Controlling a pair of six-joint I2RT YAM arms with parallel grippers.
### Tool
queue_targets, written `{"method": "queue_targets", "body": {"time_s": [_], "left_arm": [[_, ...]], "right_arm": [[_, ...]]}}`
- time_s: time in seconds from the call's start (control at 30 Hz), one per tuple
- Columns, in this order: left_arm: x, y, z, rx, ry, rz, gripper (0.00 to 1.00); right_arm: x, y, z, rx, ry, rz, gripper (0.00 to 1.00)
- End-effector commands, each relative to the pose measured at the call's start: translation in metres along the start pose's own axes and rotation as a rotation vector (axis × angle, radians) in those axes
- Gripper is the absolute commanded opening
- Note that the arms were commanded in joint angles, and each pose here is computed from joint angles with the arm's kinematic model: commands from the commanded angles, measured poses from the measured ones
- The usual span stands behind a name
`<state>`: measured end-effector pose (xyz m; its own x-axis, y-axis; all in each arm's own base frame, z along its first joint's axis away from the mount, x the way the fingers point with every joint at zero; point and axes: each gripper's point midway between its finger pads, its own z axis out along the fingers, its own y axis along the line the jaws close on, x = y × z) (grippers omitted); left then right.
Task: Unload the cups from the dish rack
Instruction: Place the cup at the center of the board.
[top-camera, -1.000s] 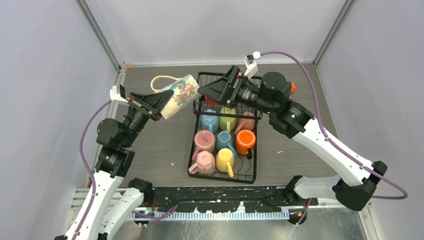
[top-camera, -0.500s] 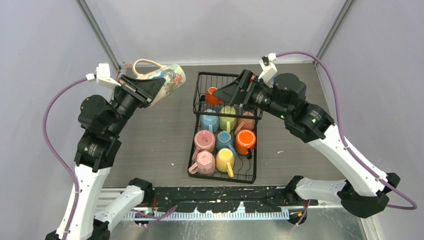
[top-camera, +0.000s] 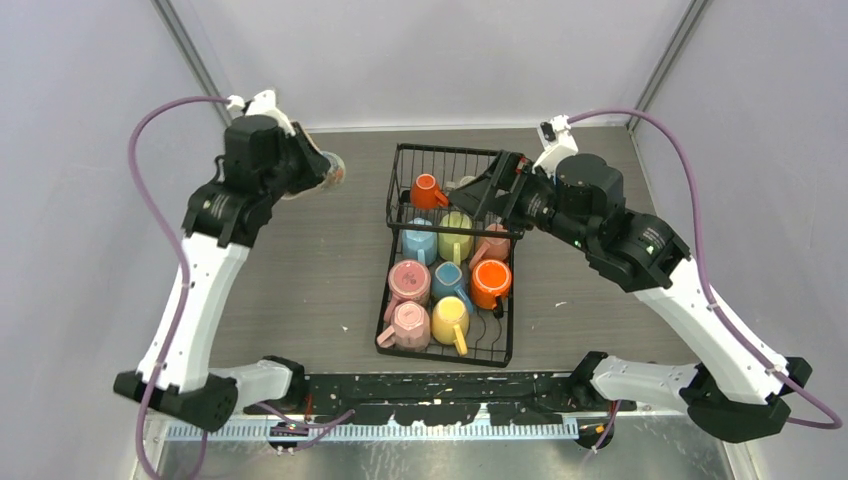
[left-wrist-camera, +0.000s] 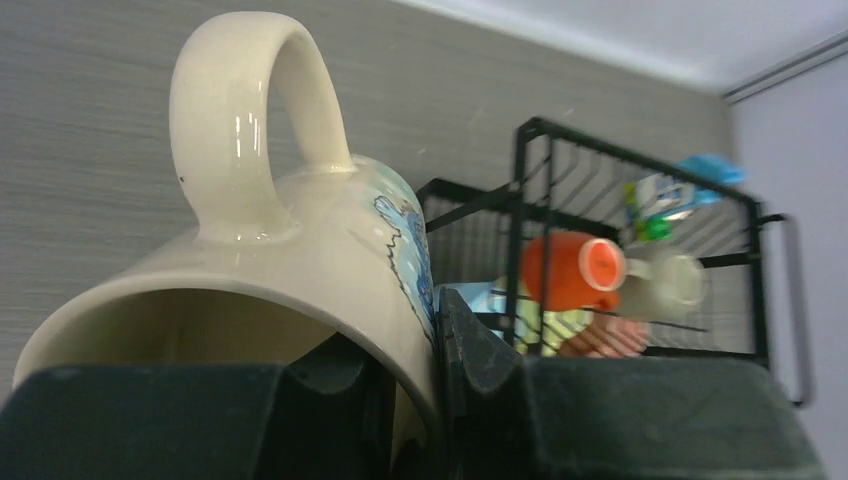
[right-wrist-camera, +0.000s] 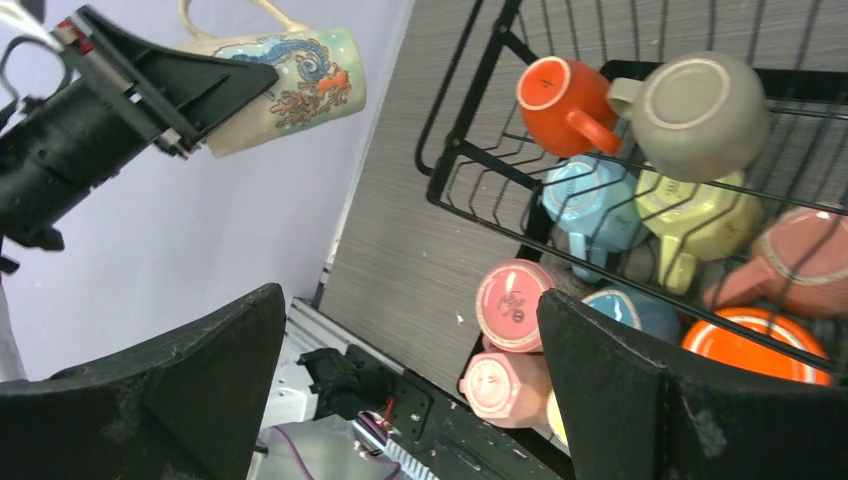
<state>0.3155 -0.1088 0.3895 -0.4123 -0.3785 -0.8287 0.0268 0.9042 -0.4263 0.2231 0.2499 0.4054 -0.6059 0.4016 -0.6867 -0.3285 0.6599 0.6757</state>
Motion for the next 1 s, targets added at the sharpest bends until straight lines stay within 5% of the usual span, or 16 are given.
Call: {"method": "queue_targets", "body": {"time_s": [0.0, 0.97], "left_arm": [[-0.021, 0.006, 0.024, -0.062, -0.03, 0.142, 0.0], [0.049, 0.085, 0.247, -0.364, 0.275, 0.338, 0.0]], "right_arm": [[-0.024, -0.007, -0.031, 0.047, -0.099, -0.036, 1.0], [-0.034, -0.031, -0.089, 0.126, -0.177, -0.049, 1.0]]}}
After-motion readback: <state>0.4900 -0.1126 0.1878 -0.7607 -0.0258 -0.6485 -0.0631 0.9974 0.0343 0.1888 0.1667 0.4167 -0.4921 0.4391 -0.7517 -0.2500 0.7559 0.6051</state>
